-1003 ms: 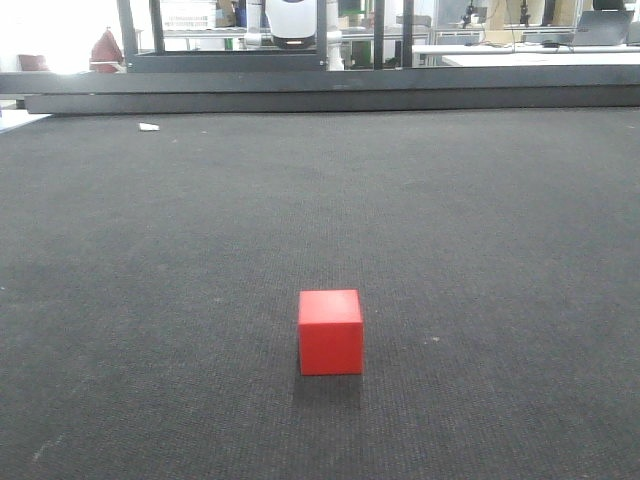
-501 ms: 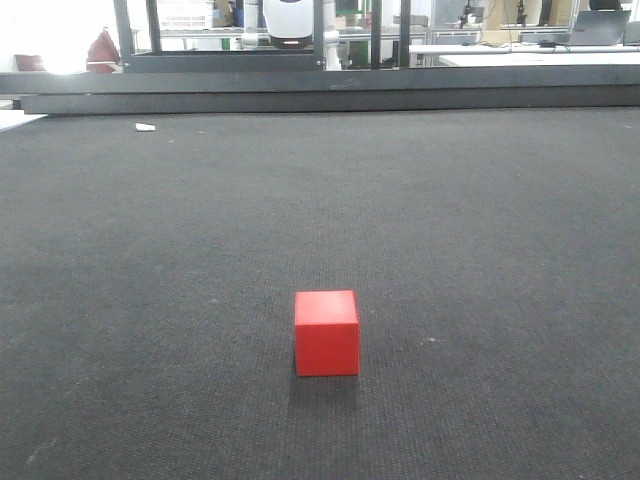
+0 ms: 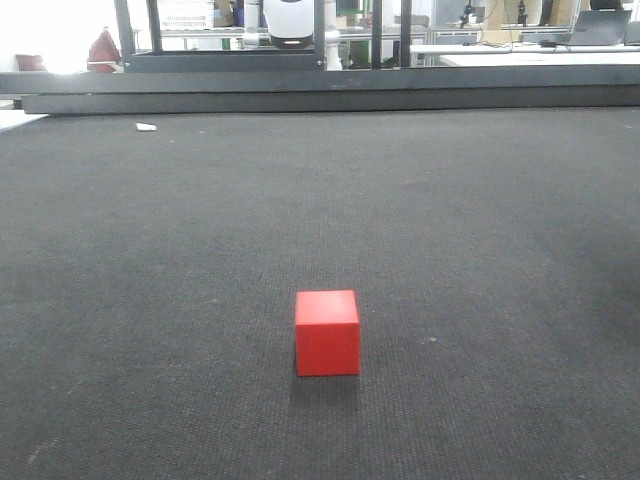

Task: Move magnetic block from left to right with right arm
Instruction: 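Lower the open right gripper over the red cube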

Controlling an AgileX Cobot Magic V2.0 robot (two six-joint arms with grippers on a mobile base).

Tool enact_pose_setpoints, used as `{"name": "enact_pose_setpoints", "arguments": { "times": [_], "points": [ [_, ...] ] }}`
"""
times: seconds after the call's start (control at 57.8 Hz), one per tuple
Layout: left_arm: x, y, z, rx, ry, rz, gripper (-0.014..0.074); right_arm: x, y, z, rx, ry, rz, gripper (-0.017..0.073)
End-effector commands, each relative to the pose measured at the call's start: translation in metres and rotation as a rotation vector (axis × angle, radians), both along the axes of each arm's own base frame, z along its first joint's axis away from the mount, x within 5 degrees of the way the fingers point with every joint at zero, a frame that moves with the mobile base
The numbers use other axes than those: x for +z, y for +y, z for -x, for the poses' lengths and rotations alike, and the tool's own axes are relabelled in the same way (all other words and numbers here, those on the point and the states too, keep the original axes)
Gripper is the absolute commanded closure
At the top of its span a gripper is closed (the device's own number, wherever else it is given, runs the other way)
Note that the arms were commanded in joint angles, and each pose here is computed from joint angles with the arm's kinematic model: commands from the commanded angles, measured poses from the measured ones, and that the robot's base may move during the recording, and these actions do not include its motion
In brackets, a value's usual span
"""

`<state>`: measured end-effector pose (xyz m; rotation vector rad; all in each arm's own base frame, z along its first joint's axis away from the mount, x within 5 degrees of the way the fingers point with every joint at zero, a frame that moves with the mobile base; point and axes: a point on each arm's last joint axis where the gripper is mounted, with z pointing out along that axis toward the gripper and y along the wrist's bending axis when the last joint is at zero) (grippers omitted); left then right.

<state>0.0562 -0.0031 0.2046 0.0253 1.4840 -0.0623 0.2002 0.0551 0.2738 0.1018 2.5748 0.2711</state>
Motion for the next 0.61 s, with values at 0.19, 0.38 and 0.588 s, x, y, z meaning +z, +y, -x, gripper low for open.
{"name": "enact_pose_setpoints", "arguments": {
  "times": [0.19, 0.38, 0.588],
  "points": [
    [0.005, 0.000, 0.001, -0.001, -0.087, 0.019, 0.0711, 0.010, 0.059, -0.034, 0.037, 0.156, -0.034, -0.0073],
    [0.005, 0.000, 0.001, -0.001, -0.087, 0.019, 0.0711, 0.007, 0.102, -0.048, 0.084, 0.242, -0.010, -0.0073],
    [0.005, 0.000, 0.001, -0.001, -0.087, 0.019, 0.0711, 0.007, 0.145, -0.054, 0.095, 0.298, -0.010, -0.0073]
  ]
}}
